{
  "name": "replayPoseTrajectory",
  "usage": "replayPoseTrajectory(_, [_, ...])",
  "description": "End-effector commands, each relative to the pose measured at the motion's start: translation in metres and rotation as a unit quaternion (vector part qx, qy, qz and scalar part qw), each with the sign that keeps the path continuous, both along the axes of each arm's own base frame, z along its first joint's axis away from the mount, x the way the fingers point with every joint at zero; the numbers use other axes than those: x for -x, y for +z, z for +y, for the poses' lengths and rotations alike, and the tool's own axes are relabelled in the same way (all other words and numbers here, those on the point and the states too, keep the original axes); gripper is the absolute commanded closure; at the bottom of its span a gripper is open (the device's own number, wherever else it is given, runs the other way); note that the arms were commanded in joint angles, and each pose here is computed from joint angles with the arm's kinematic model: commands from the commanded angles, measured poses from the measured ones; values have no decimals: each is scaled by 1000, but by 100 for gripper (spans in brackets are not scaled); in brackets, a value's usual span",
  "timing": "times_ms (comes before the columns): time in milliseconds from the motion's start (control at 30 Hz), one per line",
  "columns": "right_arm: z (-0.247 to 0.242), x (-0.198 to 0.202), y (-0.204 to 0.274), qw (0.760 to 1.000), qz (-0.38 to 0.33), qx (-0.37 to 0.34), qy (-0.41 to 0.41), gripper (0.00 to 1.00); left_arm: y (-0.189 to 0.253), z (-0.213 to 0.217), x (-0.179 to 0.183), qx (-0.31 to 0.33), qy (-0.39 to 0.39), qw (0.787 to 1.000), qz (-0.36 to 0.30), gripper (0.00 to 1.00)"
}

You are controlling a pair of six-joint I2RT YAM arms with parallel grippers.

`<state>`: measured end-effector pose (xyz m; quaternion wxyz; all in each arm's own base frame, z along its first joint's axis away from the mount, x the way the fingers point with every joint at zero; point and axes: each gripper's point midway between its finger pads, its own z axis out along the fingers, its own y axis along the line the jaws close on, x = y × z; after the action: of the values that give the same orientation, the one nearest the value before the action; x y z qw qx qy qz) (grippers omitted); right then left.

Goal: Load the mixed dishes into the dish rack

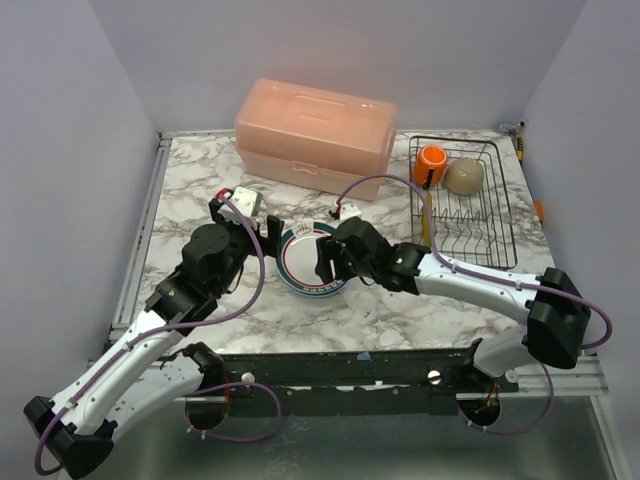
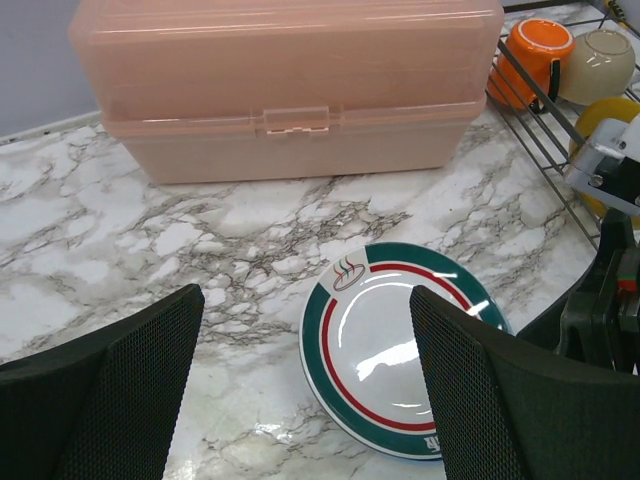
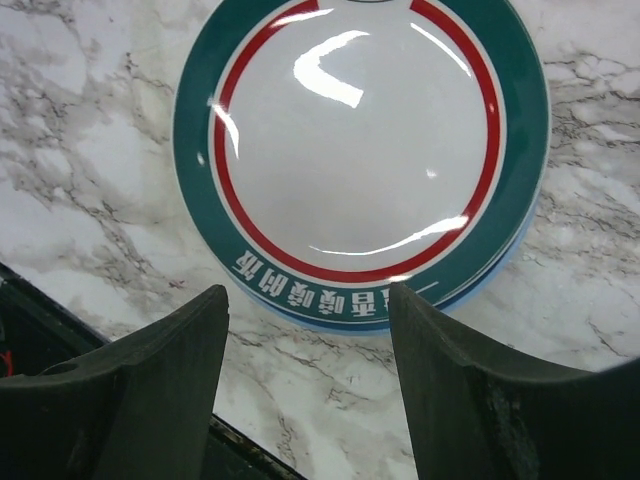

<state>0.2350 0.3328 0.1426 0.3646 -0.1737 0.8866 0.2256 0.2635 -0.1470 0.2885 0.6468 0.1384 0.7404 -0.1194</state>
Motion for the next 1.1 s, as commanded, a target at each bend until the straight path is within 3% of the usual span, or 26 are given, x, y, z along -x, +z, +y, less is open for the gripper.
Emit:
replayPoseTrajectory(0, [-22,-9,-7,998,-22,27,-57,32,-7,-4,-2,-4,-3,1000,9,16])
replayPoseTrajectory(200, [-51,-17,-29,989,-23,80,-126,48,-29,-21,-7,-28,-29,998,55,16])
replayPoseTrajectory(400, [-65,-21,-47,979,-17,134,-154,54,-50,-29,-14,-55,-27,991,115,16])
replayPoseTrajectory(733, [-57,-25,-58,979,-15,122,-161,58,-58,-32,-13,-53,-28,990,128,16])
replayPoseTrajectory(933, [-54,-26,-62,979,-13,127,-157,59,-77,-68,-5,-35,-82,970,228,17])
replayPoseTrajectory(1067, [-58,-28,-60,978,-21,130,-163,59,-63,-65,-5,-42,-53,960,271,18])
